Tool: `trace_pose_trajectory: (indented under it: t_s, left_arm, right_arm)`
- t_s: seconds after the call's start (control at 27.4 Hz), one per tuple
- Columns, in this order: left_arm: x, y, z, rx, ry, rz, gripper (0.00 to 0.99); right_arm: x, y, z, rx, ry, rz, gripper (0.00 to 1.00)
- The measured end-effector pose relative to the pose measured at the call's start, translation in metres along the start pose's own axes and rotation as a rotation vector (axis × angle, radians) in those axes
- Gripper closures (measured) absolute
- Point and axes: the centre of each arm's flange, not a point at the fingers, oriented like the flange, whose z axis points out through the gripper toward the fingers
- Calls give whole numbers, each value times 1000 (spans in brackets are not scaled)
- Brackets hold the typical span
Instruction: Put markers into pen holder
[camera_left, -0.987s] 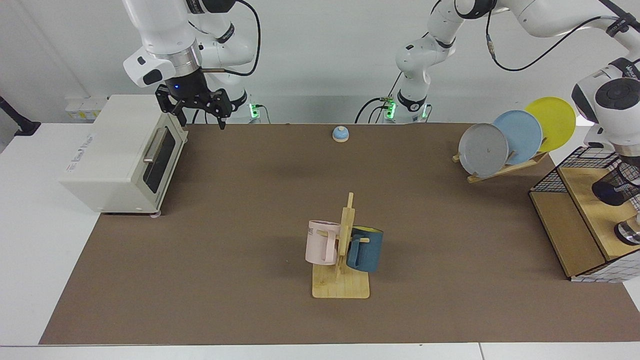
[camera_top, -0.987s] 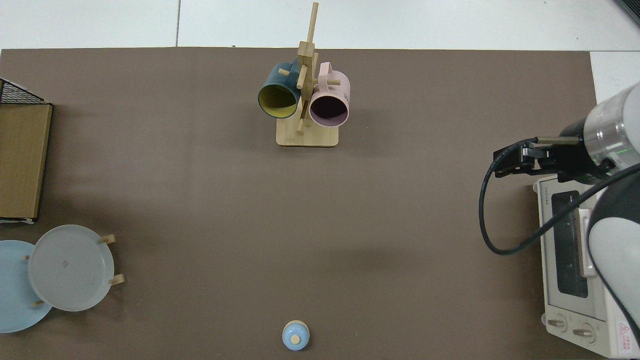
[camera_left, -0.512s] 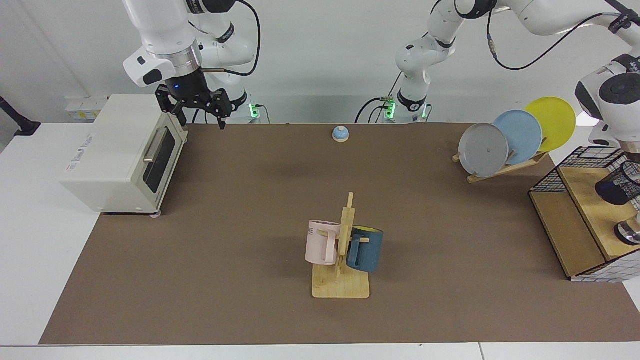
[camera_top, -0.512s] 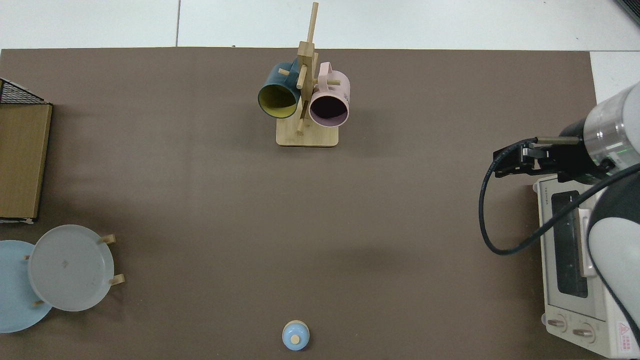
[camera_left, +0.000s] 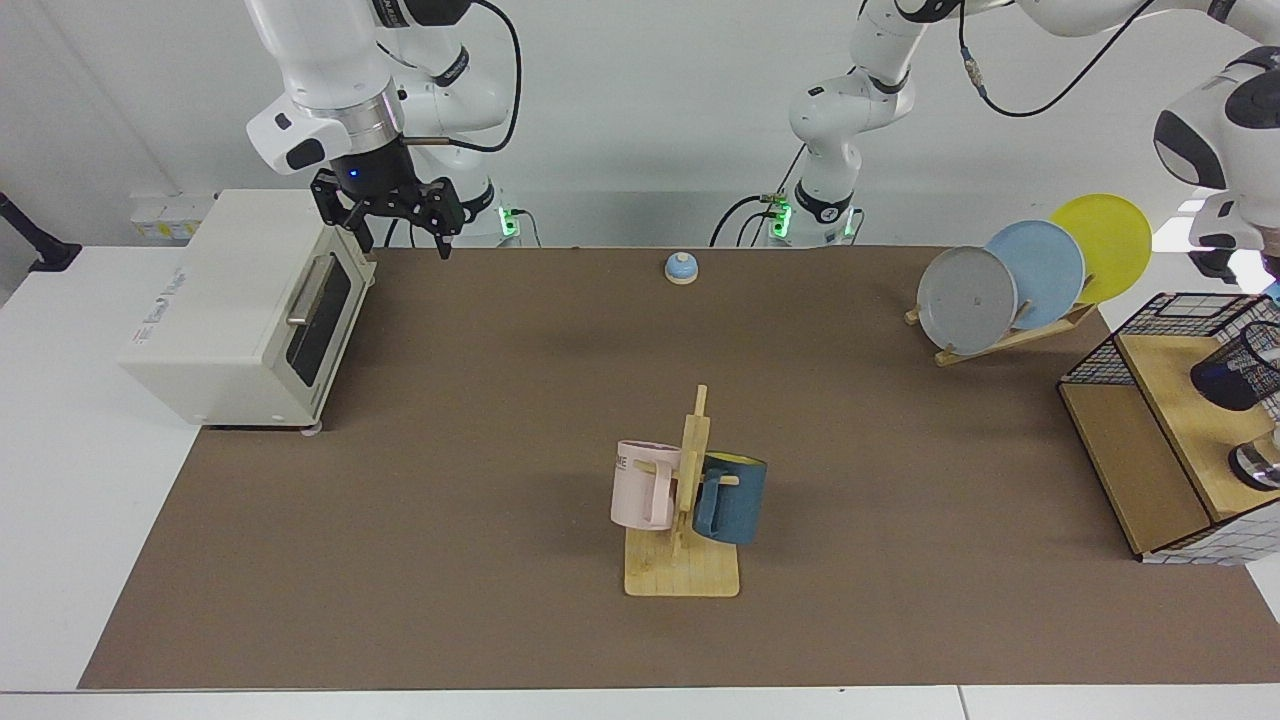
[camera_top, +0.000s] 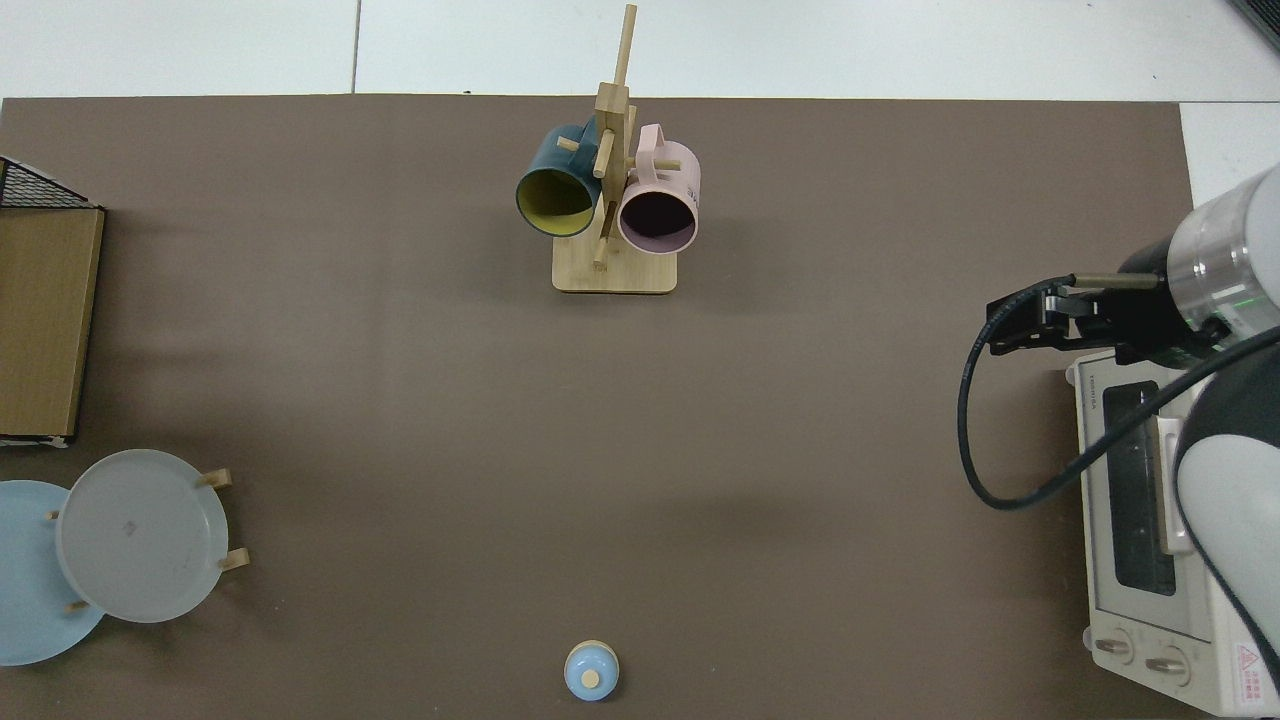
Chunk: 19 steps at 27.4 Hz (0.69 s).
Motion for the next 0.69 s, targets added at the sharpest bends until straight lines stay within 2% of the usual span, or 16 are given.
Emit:
trace_pose_trajectory:
  t_s: [0.07,0.29,0.44,0.69]
  left_arm:
    - [0,0,-17,-6,31,-27,13]
    - [13,-1,-72,-31,126,-111,0]
    - [27,3,-104,-77,187,-259,0]
    - [57,10,-136,-192,282,-491,0]
  right_arm:
    - [0,0,0,0,0,0,0]
    - [0,0,0,0,0,0,0]
    - [0,0,0,0,0,0,0]
    - [0,0,0,0,0,0,0]
